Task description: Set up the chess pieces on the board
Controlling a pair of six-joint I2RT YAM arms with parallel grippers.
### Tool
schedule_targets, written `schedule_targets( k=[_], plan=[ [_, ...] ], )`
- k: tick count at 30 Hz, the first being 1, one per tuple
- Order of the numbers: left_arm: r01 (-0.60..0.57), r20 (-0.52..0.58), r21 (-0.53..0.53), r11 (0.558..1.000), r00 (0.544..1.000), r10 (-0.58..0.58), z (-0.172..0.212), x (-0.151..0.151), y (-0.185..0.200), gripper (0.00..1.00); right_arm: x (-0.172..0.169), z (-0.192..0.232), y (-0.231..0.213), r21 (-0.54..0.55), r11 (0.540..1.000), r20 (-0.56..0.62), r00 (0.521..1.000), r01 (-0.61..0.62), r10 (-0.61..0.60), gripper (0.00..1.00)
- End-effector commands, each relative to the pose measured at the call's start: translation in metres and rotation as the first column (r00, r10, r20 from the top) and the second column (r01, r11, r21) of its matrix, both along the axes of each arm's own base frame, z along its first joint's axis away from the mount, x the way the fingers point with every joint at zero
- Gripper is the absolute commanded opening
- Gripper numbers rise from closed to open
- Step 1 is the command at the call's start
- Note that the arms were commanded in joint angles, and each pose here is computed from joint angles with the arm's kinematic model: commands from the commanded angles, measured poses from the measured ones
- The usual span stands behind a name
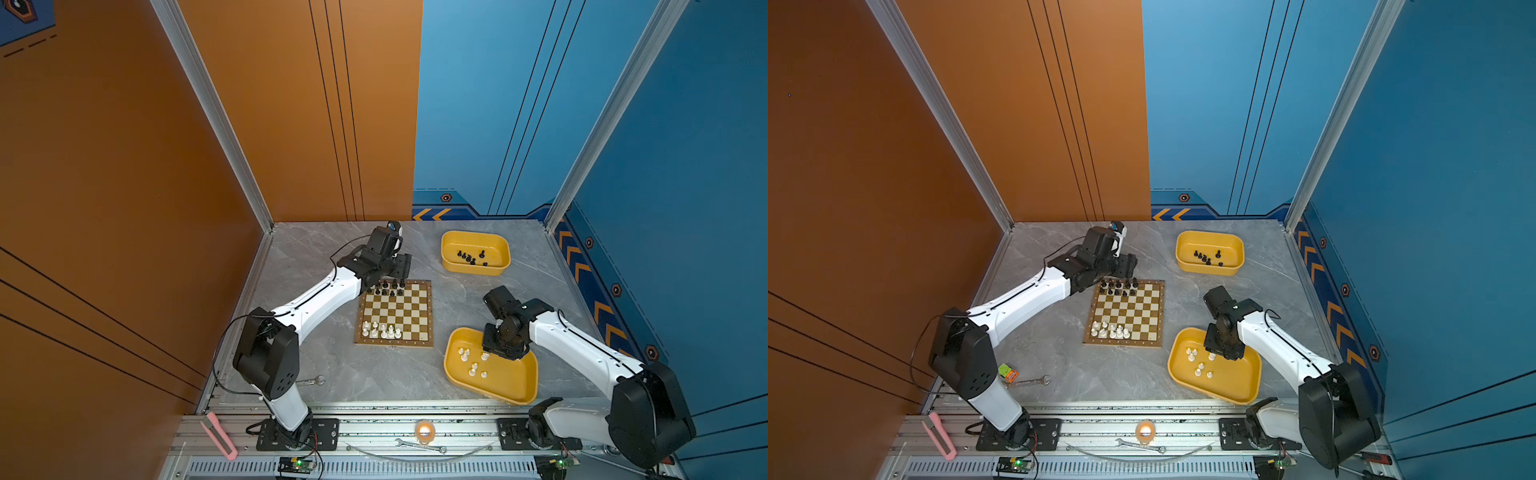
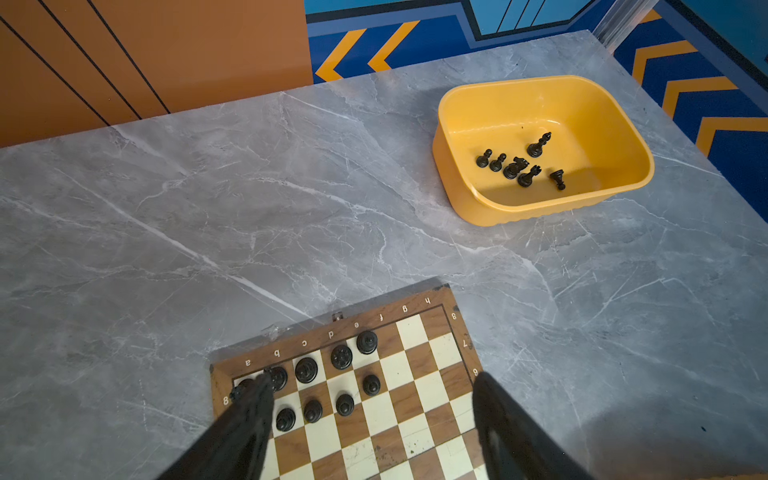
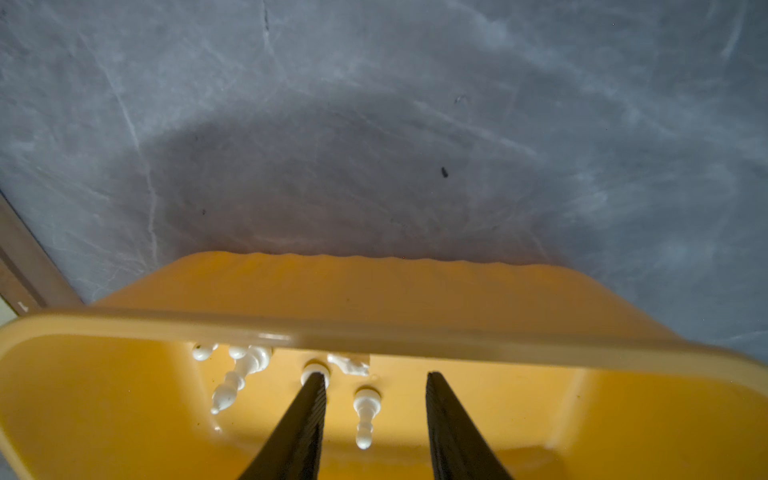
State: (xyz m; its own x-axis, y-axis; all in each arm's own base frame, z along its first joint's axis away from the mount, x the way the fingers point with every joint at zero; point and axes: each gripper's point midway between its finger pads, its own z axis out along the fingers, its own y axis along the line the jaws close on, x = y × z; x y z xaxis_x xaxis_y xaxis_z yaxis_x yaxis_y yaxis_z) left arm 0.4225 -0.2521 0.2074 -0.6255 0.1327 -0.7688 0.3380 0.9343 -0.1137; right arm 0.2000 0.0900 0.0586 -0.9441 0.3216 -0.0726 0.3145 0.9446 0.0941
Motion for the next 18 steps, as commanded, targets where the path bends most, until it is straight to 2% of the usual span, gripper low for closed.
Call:
schedule_targets(
  k=[1,7,18],
  plan=[
    [0.002,0.017,0.022,1.000,1.000,-0.002,0.003,0.000,-0.002,0.77,-0.003,-0.009,0.006,0.025,1.000,-0.014,1.000,-0.016,0.016,0.42],
    [0.004,0.019,0.037,0.999,1.000,-0.005,0.003,-0.005,0.001,0.77,-0.003,-0.013,0.007,0.030,0.999,-0.017,1.000,-0.018,0.018,0.41],
    [0.013,0.017,0.056,0.998,1.000,-0.014,0.003,-0.012,0.006,0.77,-0.003,-0.019,0.013,0.030,0.999,-0.026,0.999,-0.032,0.033,0.30]
  ],
)
